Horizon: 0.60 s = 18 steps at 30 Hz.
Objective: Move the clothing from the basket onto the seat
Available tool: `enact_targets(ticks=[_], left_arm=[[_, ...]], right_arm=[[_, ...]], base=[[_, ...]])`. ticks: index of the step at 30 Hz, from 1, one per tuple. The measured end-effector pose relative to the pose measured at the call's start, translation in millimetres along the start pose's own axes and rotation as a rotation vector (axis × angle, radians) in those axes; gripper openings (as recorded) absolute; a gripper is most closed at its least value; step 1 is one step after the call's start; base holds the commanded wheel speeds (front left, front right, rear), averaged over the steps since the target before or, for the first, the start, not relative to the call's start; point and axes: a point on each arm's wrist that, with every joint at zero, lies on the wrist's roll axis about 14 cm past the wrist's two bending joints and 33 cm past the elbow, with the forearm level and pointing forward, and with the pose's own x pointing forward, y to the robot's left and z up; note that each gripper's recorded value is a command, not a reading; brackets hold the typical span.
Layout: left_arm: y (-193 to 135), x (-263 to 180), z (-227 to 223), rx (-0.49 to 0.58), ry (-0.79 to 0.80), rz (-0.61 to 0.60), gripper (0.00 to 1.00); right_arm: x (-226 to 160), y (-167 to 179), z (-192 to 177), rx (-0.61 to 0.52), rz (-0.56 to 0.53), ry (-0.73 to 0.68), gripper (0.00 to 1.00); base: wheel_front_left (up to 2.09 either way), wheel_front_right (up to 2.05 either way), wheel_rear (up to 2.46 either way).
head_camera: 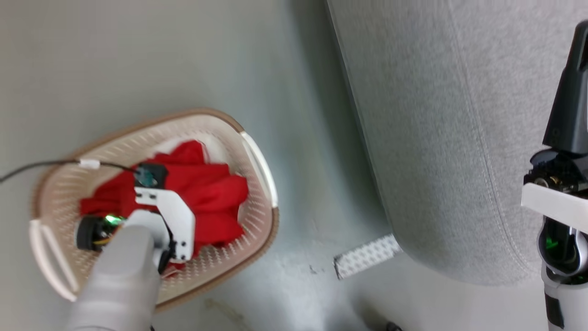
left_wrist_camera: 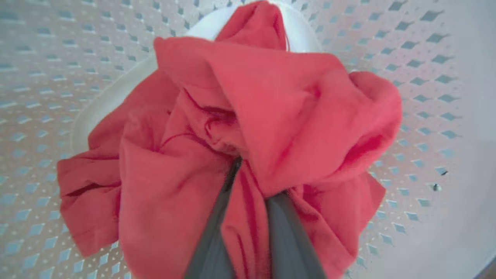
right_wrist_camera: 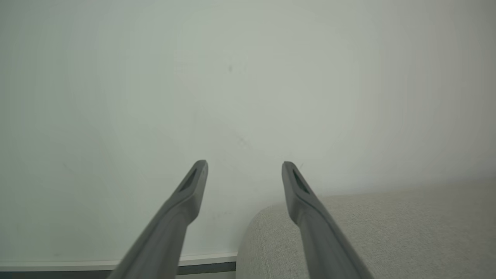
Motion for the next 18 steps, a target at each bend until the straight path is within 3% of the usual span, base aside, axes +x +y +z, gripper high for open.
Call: enact_targets(ticks=[18], left_arm=[[2.5, -152.6, 64.3, -0.021, -0.453, 0.082, 0.00]], right_arm=[[-44.4, 15.0, 83.0, 0.056, 0.063, -0.118, 1.00]], base=[[0.00, 0.00, 0.00]])
